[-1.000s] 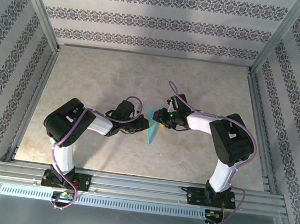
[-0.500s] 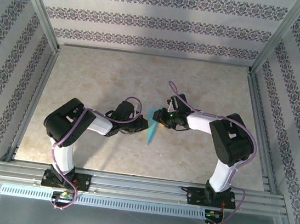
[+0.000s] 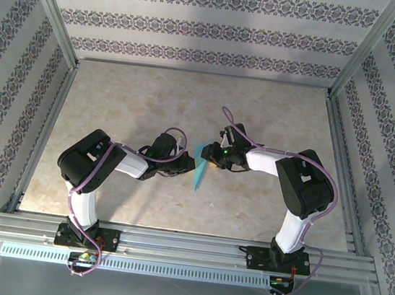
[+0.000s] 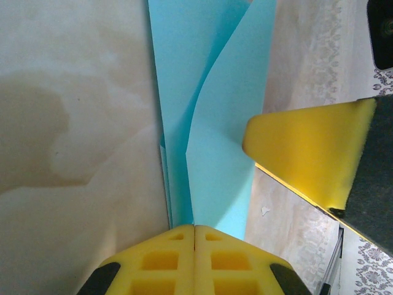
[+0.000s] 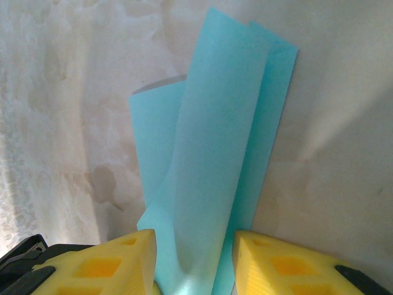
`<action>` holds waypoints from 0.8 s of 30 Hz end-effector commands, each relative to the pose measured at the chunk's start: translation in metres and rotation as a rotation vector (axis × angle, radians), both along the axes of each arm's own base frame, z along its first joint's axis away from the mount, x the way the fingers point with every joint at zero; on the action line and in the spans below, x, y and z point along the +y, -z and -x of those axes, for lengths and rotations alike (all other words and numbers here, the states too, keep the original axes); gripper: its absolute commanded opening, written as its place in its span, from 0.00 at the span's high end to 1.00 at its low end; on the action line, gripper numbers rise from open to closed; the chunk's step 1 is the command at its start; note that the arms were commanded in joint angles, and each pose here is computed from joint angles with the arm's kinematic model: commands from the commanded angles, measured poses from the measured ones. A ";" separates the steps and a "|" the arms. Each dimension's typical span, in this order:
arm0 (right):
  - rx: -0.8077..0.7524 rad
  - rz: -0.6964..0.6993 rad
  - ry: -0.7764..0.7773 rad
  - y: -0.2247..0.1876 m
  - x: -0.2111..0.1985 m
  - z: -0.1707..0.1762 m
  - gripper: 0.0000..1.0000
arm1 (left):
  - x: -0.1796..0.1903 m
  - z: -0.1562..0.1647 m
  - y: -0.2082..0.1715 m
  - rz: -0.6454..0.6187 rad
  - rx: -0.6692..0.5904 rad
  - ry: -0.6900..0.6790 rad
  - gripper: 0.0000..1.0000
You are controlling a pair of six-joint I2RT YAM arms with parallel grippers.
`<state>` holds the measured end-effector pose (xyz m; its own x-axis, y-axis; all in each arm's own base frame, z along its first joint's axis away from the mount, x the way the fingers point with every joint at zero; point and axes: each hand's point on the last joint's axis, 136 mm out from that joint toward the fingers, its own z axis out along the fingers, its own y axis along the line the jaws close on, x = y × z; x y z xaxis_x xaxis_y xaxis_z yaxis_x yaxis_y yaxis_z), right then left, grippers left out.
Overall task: Fold a paper plane with a square sheet of paper (fold left side to right side)
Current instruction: Fold the wing for the fifth time at the center of the table.
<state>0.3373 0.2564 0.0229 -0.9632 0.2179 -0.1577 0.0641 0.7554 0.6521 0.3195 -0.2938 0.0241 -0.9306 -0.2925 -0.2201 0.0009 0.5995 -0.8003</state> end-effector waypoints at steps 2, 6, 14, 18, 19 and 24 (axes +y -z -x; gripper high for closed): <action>0.019 0.063 -0.018 0.017 -0.003 0.007 0.59 | 0.018 0.009 0.025 -0.071 0.063 -0.037 0.98; 0.005 0.052 -0.012 0.011 -0.002 0.005 0.59 | 0.021 0.010 0.030 -0.082 0.078 -0.049 0.99; -0.017 0.031 -0.004 0.001 -0.001 0.002 0.62 | 0.023 0.012 0.036 -0.110 0.104 -0.056 1.00; -0.025 0.024 -0.004 -0.002 0.001 0.000 0.62 | 0.024 0.013 0.038 -0.122 0.112 -0.058 1.00; -0.024 0.022 -0.002 -0.002 0.000 0.000 0.62 | 0.024 0.013 0.039 -0.122 0.114 -0.058 1.00; -0.031 0.021 0.002 -0.004 -0.001 0.000 0.63 | 0.026 0.013 0.040 -0.129 0.117 -0.062 1.00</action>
